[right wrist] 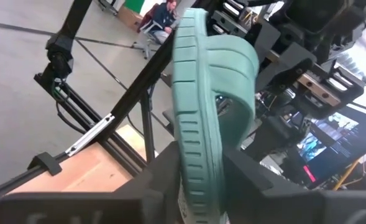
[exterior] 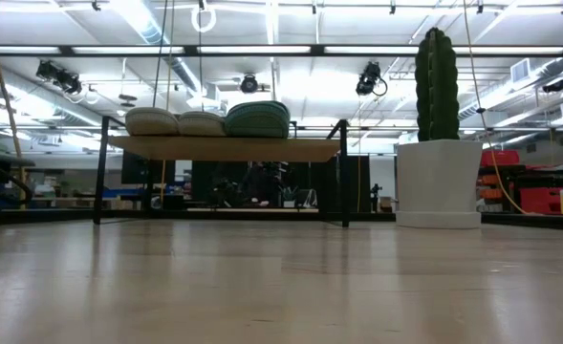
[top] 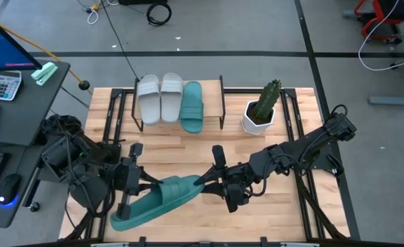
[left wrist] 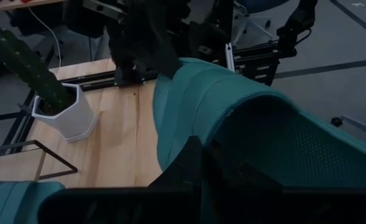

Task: Pick and place slides into the shelf
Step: Put the left green slipper on the shelf

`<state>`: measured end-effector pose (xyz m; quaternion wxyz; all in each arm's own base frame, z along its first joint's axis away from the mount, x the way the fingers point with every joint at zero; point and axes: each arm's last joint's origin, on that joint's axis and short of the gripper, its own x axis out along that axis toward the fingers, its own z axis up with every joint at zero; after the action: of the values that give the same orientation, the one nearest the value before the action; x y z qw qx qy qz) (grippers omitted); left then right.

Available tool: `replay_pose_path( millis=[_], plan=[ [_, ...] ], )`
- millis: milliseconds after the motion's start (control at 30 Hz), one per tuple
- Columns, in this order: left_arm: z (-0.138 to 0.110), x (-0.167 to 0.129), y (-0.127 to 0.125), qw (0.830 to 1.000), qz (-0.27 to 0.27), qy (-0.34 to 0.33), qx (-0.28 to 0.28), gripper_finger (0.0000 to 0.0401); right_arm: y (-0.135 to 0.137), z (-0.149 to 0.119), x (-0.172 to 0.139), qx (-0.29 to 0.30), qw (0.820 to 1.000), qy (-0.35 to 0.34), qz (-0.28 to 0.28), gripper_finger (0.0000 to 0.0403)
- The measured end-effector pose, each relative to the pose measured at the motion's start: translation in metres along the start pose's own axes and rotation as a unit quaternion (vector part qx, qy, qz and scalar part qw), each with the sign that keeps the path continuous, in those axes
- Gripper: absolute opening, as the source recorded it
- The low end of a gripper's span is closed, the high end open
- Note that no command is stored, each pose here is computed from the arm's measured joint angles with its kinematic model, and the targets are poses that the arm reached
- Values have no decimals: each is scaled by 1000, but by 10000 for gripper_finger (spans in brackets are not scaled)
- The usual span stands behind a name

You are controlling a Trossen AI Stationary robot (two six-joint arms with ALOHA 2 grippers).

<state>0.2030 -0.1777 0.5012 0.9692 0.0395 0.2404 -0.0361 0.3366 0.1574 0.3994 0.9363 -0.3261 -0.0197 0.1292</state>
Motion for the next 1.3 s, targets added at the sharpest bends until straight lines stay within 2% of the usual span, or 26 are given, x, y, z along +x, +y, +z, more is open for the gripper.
replay_pose_path(
  millis=[233,400,533,733,1000,1300],
  plan=[
    [0,0,0,1000,1,-1,-1,13,0,0,0,0,1000,0,2,57],
    [0,0,0,1000,9,-4,-3,15,0,0,0,0,1000,1,-1,60],
    [1,0,2,999,37,-14,-5,42,-1,0,-1,2,1000,9,-5,63],
    [2,-7,8,999,47,-25,-11,67,-7,2,-11,0,999,29,-19,54],
    [4,-18,16,998,52,-39,-18,50,-9,1,-16,-3,998,52,-23,59],
    [6,-38,32,994,64,-66,-59,22,-7,-13,-19,-37,981,173,-78,64]
  ],
)
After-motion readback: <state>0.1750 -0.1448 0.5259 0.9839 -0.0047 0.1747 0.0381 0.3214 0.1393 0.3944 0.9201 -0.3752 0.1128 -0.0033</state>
